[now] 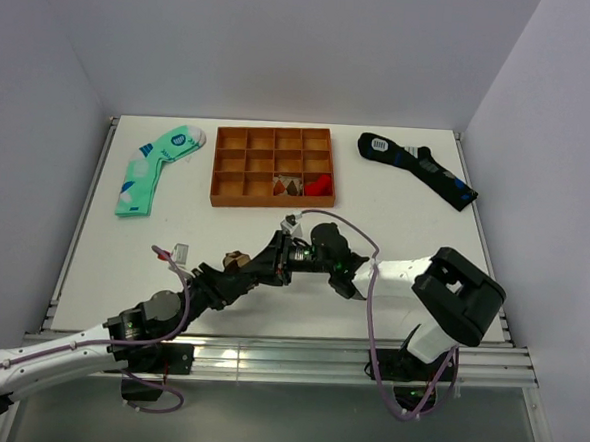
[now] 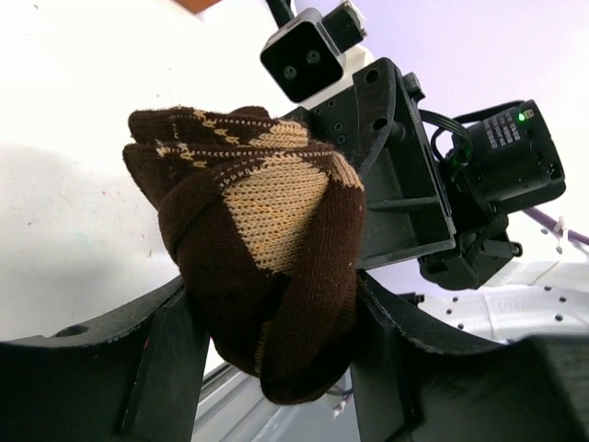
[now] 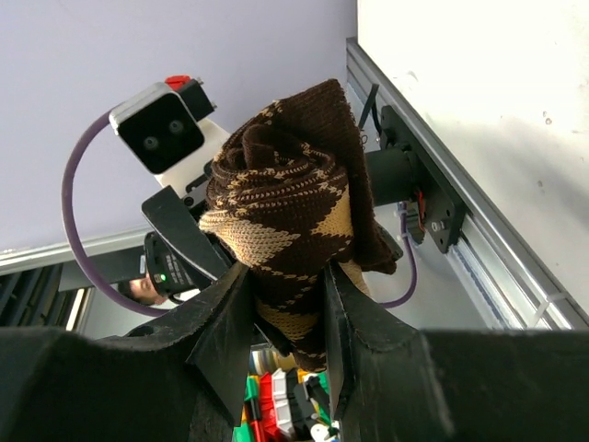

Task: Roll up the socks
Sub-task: Pick up the sock at the center of the board.

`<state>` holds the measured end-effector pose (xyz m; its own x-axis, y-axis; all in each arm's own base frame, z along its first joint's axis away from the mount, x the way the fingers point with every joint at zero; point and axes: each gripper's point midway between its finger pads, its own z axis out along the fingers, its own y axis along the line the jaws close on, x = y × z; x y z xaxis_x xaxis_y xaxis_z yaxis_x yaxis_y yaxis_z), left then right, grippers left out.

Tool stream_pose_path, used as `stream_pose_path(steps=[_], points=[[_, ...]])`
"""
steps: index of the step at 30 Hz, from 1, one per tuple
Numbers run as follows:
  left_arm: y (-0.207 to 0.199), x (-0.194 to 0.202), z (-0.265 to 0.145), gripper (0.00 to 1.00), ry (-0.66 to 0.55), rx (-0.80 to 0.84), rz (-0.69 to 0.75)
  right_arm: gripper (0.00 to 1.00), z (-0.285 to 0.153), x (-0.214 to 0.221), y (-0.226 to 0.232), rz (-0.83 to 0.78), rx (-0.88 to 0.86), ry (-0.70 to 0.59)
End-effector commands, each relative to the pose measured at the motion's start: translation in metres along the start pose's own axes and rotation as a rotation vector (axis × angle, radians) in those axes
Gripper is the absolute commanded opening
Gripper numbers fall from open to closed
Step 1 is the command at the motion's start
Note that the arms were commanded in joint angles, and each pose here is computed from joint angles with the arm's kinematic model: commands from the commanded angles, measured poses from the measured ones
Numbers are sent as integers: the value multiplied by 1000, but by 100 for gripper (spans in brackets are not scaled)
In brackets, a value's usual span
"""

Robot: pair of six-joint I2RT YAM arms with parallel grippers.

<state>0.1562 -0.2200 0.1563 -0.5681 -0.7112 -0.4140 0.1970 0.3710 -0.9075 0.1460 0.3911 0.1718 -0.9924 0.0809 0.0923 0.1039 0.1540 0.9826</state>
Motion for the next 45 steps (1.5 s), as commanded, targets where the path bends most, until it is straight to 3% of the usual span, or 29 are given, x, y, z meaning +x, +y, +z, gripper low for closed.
stream_pose_path(steps=[1,3,7,8,13,22,27,33,37,45], points=[[88,-60,-3,42,-367,-295,136,0,-51,138,4,-85,-51,629],[85,-61,-3,35,-366,-288,138,0,-51,138,0,-100,-38,626],[82,-62,-3,2,-362,-285,144,0,-48,134,-10,-130,29,608],[84,-61,-3,0,-359,-292,147,0,-48,133,-16,-106,81,598],[80,-60,-3,0,-349,-280,144,1,-44,124,-11,-175,94,562],[81,-57,-4,0,-331,-273,136,28,-43,109,1,-283,143,466],[78,-59,-5,0,-339,-255,121,36,-51,105,12,-288,94,433],[74,-60,-5,0,-343,-243,122,39,-56,104,12,-288,69,426],[71,-62,-5,0,-345,-246,125,40,-59,99,-1,-308,149,401],[54,-76,-4,0,-365,-308,154,40,-70,56,-11,-459,419,175]])
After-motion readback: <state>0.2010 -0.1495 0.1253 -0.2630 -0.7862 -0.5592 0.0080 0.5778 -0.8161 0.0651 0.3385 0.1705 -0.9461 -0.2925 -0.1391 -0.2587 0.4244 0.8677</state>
